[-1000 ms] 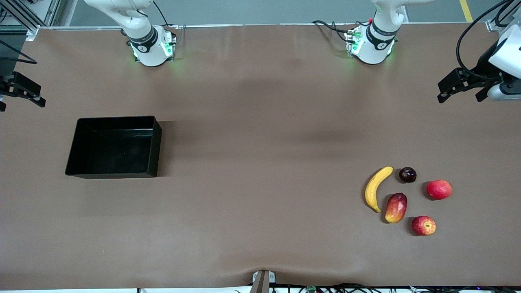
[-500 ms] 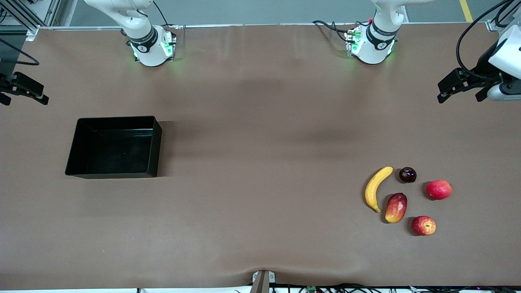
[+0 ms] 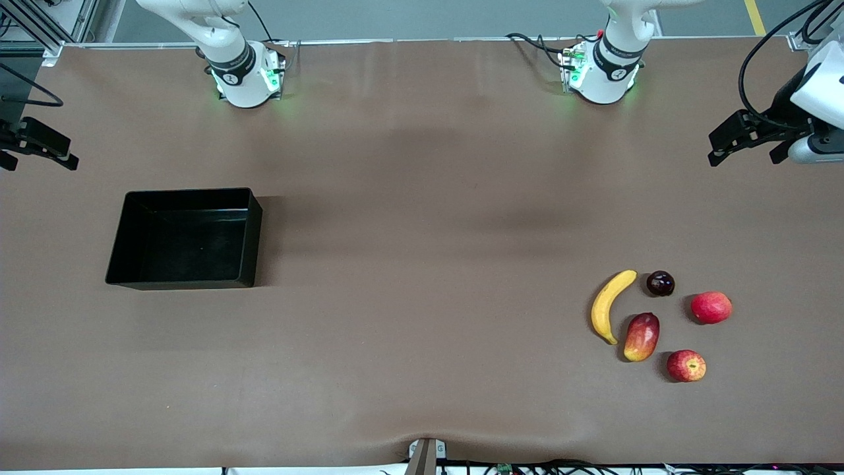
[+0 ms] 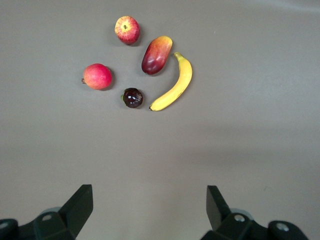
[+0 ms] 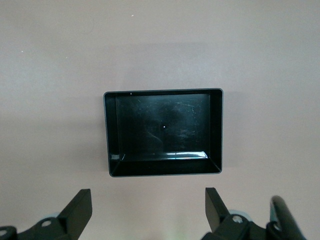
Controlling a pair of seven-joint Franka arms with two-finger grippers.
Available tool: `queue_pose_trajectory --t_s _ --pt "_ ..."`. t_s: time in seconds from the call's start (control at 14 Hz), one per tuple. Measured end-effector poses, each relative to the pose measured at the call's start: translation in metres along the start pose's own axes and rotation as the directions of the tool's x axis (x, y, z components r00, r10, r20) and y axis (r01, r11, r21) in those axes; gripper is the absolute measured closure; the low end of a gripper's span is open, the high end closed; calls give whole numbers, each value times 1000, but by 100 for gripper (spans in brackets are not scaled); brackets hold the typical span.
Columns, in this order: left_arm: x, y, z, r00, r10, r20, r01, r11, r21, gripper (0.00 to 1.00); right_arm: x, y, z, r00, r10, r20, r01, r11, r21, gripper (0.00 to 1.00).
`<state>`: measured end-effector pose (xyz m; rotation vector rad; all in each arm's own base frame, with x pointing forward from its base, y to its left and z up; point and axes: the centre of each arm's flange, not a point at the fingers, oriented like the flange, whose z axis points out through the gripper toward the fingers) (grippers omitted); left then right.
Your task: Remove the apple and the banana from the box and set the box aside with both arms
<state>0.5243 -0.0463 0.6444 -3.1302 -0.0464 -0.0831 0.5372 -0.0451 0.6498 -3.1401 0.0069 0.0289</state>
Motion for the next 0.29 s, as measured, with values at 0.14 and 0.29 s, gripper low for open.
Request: queue_pose_trajectory --t_s 0.14,0.29 --pt "0 -1 0 1000 -1 0 1 1000 0 0 0 3 1 1000 6 2 -6 1000 0 0" --pt "0 -1 -1 1000 -2 -1 2 1000 0 0 1 8 3 1000 17 6 -17 1000 3 0"
